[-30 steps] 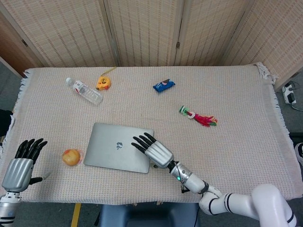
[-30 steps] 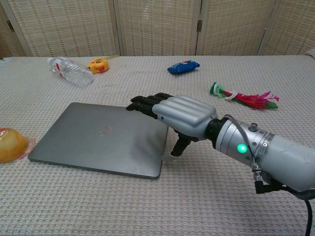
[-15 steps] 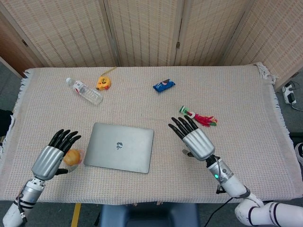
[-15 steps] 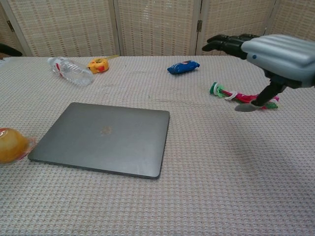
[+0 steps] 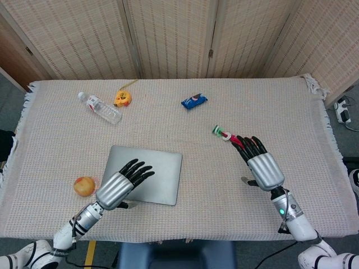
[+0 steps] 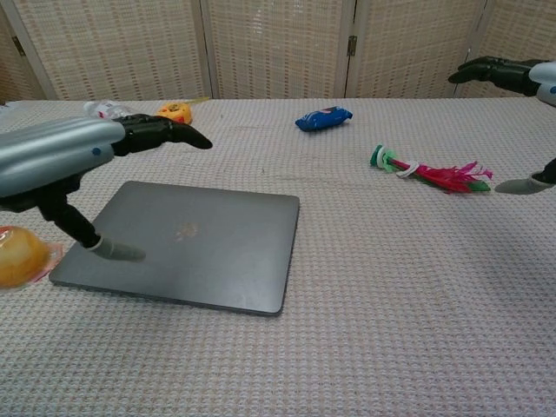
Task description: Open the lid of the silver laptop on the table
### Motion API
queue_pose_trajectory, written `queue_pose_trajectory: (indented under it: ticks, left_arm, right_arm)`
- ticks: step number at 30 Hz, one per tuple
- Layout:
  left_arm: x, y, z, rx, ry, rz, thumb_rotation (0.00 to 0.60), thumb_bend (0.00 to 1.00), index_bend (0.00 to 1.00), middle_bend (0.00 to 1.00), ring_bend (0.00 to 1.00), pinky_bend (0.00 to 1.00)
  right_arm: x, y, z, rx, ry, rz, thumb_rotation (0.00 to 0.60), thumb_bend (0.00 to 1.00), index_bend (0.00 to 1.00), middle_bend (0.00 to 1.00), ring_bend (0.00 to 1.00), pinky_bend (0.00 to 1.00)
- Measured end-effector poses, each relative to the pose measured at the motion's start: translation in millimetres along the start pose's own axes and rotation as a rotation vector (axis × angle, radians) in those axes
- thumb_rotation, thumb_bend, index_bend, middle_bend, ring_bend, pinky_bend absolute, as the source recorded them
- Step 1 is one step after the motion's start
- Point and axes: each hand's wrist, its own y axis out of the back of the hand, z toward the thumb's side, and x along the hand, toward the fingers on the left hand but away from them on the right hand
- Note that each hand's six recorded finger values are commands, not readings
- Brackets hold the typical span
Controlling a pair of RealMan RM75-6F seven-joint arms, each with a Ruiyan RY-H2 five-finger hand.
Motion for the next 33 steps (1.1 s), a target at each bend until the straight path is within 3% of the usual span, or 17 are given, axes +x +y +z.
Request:
queue_pose_trajectory:
  ticks: [12, 25, 33]
  left_arm:
    - [34, -43, 4, 0.069, 0.028, -0.110, 0.600, 0.18, 0.10, 0.11, 0.05, 0.00]
    - [29, -71, -16, 0.112, 0.098, -0.188, 0.600, 0.18, 0.10, 0.11, 0.05, 0.00]
    - [27, -78, -23, 0.110, 0.124, -0.202, 0.600, 0.18, 0.10, 0.11, 0.05, 0.00]
  right_arm:
    - [-5, -16, 1, -0.008, 0.005, 0.042, 0.600, 0.14, 0.00, 0.00, 0.00, 0.00]
    - [-8, -25, -1, -0.022, 0.002, 0.063, 0.600, 0.14, 0.00, 0.00, 0.00, 0.00]
    - [-8, -29, -1, -0.026, 0.001, 0.074, 0.600, 0.14, 0.00, 0.00, 0.00, 0.00]
